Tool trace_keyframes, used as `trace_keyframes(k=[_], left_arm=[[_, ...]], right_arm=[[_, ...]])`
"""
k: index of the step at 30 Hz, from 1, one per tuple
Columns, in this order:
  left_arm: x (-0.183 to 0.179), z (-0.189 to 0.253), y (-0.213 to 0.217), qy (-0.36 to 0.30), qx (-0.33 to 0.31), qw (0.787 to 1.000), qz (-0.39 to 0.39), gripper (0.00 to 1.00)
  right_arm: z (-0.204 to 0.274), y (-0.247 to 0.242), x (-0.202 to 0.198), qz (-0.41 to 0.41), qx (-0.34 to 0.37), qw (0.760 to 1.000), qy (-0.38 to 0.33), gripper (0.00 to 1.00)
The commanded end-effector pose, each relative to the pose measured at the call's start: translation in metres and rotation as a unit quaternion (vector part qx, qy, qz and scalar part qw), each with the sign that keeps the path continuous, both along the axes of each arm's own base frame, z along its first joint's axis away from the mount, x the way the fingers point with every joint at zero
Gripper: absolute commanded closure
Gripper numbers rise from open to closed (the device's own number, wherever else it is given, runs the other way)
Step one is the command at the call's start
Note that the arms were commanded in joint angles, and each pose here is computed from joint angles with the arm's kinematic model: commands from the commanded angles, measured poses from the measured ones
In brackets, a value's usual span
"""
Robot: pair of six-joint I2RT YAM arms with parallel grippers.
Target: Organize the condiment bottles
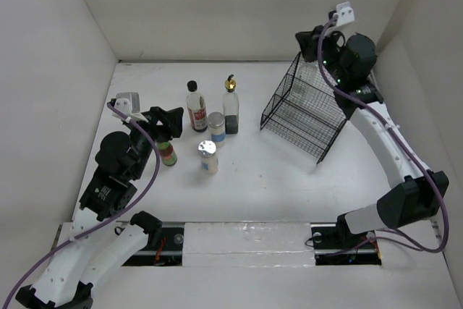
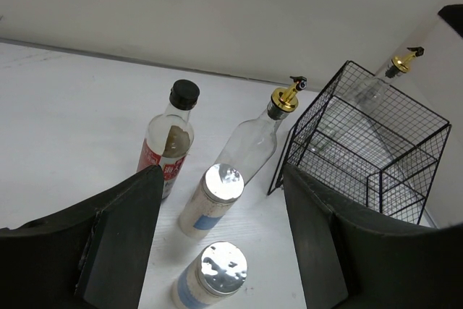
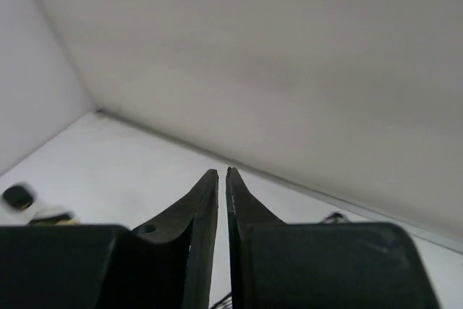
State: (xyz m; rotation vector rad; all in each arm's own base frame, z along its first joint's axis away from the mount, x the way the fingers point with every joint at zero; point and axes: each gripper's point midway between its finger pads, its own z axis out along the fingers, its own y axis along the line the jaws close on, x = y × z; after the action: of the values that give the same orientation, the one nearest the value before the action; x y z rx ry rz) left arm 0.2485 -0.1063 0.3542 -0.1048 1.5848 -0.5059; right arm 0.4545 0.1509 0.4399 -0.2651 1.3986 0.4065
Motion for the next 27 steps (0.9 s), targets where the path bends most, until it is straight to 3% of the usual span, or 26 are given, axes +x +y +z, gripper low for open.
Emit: trace_keyframes(k=[1, 4, 5, 8, 21, 27], left_arm=[[0.001, 0.012, 0.000, -0.024, -0.008, 1.000, 0.000, 0.37], [0.001, 0.007, 0.000, -0.020, -0.005, 1.000, 0.000, 0.37], [0.001, 0.007, 0.000, -0.020, -0.005, 1.000, 0.000, 0.37], [0.001, 0.007, 0.000, -0.020, -0.005, 1.000, 0.000, 0.37], [0.001, 0.007, 0.000, -0.020, -0.005, 1.000, 0.000, 0.37], [0.001, 0.007, 0.000, -0.020, -0.005, 1.000, 0.000, 0.37]], right_arm=[[-0.031, 0.065, -0.033, 0.131, -0.047, 0.990, 0.013, 0.84], [-0.057, 0.107, -0.049, 0.186, -0.069, 0.980, 0.031, 0.61], [-0.068, 0.118, -0.048, 0.196, -0.082, 0.976, 0.034, 0.42], [-0.104, 0.154, -0.054, 0.233, -0.112, 0.964, 0.056, 0.26], [-0.151, 0.209, -0.033, 0.259, -0.135, 0.952, 0.092, 0.24], [-0.160, 0.227, -0.027, 0.265, -0.125, 0.952, 0.088, 0.38]])
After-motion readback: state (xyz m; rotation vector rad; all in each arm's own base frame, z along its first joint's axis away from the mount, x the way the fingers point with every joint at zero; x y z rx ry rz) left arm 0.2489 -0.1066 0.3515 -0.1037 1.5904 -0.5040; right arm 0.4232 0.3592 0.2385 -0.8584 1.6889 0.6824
